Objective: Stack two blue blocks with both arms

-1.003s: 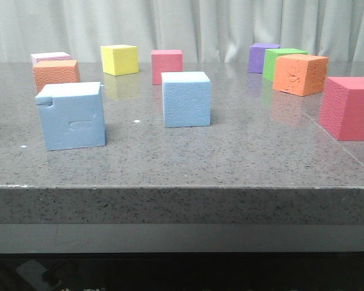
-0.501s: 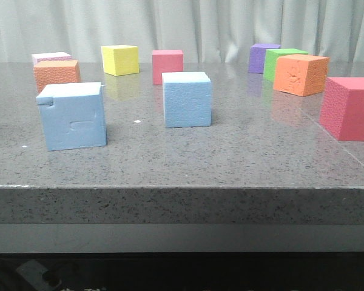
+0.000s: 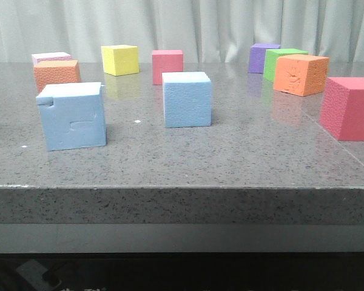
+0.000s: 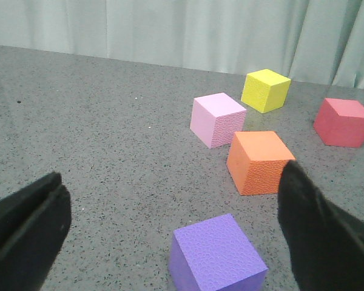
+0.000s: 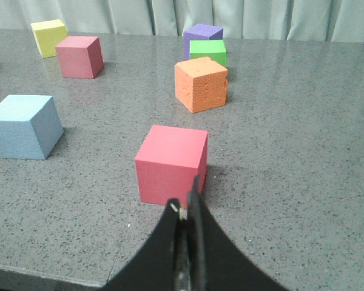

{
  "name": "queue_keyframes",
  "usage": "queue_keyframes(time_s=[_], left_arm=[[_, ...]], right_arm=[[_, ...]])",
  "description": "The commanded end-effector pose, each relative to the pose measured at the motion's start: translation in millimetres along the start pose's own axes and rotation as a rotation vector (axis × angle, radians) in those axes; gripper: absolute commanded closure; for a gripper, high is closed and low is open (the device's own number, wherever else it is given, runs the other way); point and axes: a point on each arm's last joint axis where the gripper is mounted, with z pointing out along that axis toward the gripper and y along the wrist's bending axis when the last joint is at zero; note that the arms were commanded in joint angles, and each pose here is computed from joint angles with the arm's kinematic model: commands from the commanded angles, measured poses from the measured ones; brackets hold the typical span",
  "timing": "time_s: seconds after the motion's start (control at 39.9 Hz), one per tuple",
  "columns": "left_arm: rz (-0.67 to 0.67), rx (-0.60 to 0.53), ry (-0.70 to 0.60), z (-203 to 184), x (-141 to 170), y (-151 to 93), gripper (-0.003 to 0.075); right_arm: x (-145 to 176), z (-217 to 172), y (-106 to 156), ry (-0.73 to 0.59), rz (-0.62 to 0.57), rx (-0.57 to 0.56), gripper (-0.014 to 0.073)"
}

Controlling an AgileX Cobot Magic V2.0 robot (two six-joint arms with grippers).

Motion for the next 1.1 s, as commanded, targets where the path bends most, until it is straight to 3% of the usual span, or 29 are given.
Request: queue_keyframes(time_s=[0.0,0.25,0.48,0.78,1.08], left_arm=[[-0.015,0.009,-0.118,-3,-20,-1,0.0049],[-0.044,0.048,-0.078,3,-29,-8,0.0049],[0.010,0.207,0.058,28,-45,-40,0.0049],[0.118,0.432,0.307,67,-48,-109,0.0049],[0.115,0.409,0.659,113,-41,-146,0.0049]], right_arm=[[-16,-2,0,-0.106,-0.017,0.005,0.0666],[-16,-2,0,-0.106,-0.017,0.005,0.0666],[-16,-2,0,-0.106,-0.017,0.005,0.0666],[-16,-2,0,-0.105,-0.016,0.004,0.0666],[-16,-2,0,-0.104,-0.015,0.004,0.0666]])
